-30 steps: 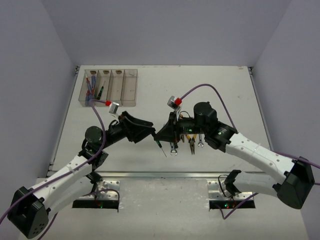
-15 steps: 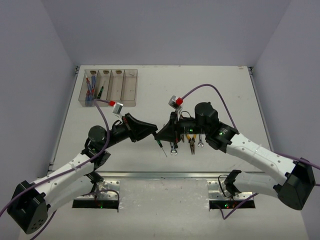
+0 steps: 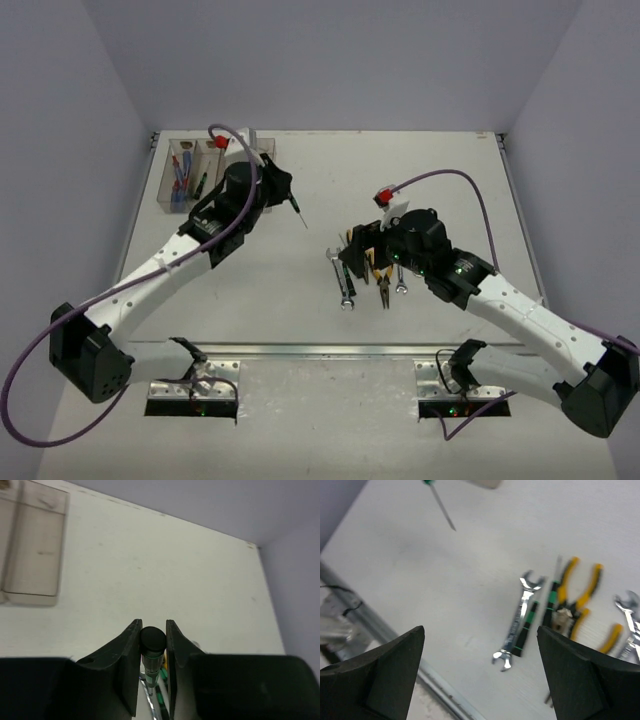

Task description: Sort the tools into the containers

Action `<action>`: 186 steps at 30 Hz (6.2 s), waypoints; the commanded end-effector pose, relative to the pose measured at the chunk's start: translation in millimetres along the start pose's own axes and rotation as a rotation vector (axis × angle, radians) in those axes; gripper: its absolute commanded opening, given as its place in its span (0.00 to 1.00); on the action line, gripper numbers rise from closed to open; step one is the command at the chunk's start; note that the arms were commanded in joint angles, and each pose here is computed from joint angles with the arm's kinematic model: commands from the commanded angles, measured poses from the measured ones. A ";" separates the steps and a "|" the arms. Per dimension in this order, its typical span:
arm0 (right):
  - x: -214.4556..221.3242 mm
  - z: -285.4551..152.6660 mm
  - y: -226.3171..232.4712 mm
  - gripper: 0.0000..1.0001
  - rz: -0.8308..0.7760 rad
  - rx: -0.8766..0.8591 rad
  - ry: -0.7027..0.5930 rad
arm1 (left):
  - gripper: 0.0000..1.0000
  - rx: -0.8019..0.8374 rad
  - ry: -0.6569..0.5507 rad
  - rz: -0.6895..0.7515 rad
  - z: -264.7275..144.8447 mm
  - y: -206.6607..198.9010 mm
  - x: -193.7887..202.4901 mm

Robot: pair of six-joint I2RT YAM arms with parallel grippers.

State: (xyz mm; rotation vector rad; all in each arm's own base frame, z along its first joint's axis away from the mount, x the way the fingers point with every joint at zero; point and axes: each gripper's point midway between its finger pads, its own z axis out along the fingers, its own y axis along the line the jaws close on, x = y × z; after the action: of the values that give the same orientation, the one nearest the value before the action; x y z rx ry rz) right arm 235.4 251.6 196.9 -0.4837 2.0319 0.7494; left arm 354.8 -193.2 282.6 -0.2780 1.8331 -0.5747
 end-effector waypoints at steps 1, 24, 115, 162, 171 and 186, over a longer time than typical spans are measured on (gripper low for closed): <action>2.4 -29.9 -91.3 0.95 -0.034 0.442 -0.020 | 0.00 -0.530 -0.122 0.182 20.4 104.0 -69.3; 31.3 -32.9 -102.4 0.99 0.020 0.470 0.042 | 0.00 -0.774 -0.019 0.457 176.4 318.6 -128.3; 143.7 90.3 -125.2 0.00 0.025 0.567 0.688 | 1.00 0.025 0.001 0.205 -125.7 93.3 5.9; -46.2 -43.1 -17.1 0.99 0.129 0.150 -0.108 | 0.00 0.153 0.036 0.080 -41.5 -23.2 -3.6; -1.6 -59.8 -86.1 0.99 0.036 0.447 -0.005 | 0.00 -0.533 -0.073 0.112 86.2 166.0 -120.3; 22.4 -52.8 -80.2 0.99 0.026 0.372 0.034 | 0.00 -0.690 0.059 0.397 190.4 312.7 -124.9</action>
State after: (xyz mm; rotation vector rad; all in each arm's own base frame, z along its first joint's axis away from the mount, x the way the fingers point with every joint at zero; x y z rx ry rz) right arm 234.8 150.1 161.6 -0.2465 2.2036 0.3243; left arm 588.3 92.4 178.1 -0.4952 2.0385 0.3418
